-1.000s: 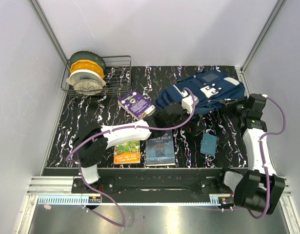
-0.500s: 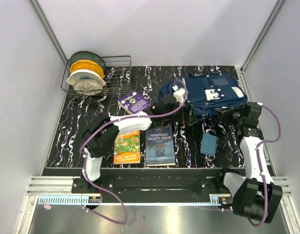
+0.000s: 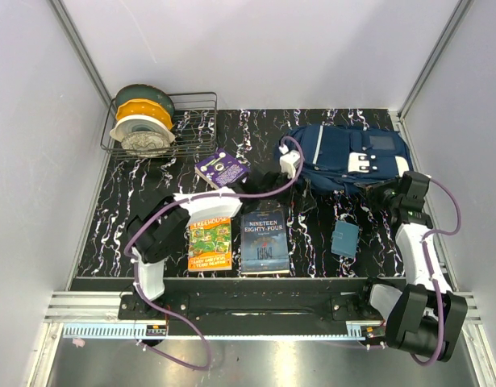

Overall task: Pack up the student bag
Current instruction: Unzip the student bag at the center of the board.

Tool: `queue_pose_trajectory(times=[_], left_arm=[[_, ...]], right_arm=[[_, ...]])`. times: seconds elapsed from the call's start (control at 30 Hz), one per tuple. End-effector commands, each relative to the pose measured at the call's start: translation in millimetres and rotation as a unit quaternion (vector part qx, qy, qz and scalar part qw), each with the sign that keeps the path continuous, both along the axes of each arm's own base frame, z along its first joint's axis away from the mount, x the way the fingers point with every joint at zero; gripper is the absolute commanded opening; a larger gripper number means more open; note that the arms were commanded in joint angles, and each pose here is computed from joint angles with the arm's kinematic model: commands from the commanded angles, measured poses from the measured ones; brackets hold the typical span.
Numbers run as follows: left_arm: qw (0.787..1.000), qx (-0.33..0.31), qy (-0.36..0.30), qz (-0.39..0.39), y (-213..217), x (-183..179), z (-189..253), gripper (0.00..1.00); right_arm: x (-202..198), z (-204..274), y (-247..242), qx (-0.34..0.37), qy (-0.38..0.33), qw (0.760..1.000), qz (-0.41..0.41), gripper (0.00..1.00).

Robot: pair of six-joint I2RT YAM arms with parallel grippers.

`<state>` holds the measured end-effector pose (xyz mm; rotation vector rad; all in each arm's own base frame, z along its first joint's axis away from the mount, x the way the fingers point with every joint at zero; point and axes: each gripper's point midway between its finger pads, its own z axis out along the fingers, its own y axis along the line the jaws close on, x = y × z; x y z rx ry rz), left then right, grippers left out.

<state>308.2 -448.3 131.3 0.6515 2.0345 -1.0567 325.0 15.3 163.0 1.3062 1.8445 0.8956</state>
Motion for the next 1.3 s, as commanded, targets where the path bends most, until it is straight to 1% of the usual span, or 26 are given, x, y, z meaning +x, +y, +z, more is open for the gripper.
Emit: queue_pose_trajectory(times=[0.0,0.03,0.17,0.33,0.4,0.43,0.47,0.53,0.73,0.87,0.93,0.97,1.0,1.07,1.23,1.27], left_arm=[[0.994,-0.053,-0.072,-0.062,-20,-31,47,0.99],[0.993,-0.053,-0.076,-0.072,-27,-42,48,0.99],[0.992,-0.056,-0.092,-0.069,-38,-48,54,0.99],[0.989,-0.067,-0.114,-0.069,-49,-39,66,0.98],[0.989,-0.061,-0.118,-0.057,-52,-31,63,0.98],[0.988,-0.068,-0.124,-0.054,-56,-27,71,0.97],[0.989,-0.065,-0.124,-0.051,-57,-23,67,0.95],[0.988,-0.074,-0.129,-0.044,-62,-17,75,0.91],[0.988,-0.088,-0.123,-0.011,-67,0,73,0.83],[0.990,-0.090,-0.111,-0.014,-68,-2,67,0.73],[0.991,-0.090,-0.097,-0.013,-66,-6,61,0.71],[0.990,-0.103,-0.099,-0.009,-64,-6,69,0.71],[0.991,-0.100,-0.092,-0.005,-60,-9,60,0.71],[0.989,-0.119,-0.089,0.012,-58,-8,67,0.70],[0.989,-0.113,-0.090,0.026,-62,2,63,0.62],[0.989,-0.116,-0.092,0.029,-62,4,65,0.58]], right_arm=[[24,53,5,0.004,-0.094,0.995,0.021,0.00],[24,53,5,0.006,-0.095,0.995,0.020,0.00],[27,56,7,0.012,-0.101,0.994,0.029,0.00],[24,66,17,0.017,-0.110,0.992,0.062,0.00],[21,68,20,0.017,-0.110,0.991,0.071,0.00],[20,71,21,0.019,-0.113,0.991,0.071,0.00],[19,71,22,0.020,-0.113,0.991,0.073,0.00],[17,77,24,0.027,-0.118,0.990,0.077,0.00],[11,94,29,0.034,-0.133,0.987,0.083,0.00],[9,104,30,0.037,-0.141,0.986,0.085,0.00],[9,106,31,0.039,-0.143,0.985,0.086,0.00],[9,107,31,0.040,-0.144,0.985,0.086,0.00],[9,107,31,0.040,-0.145,0.985,0.087,0.00],[8,109,33,0.043,-0.146,0.984,0.091,0.00],[5,112,34,0.044,-0.150,0.983,0.093,0.00],[5,112,35,0.044,-0.149,0.983,0.094,0.00]])
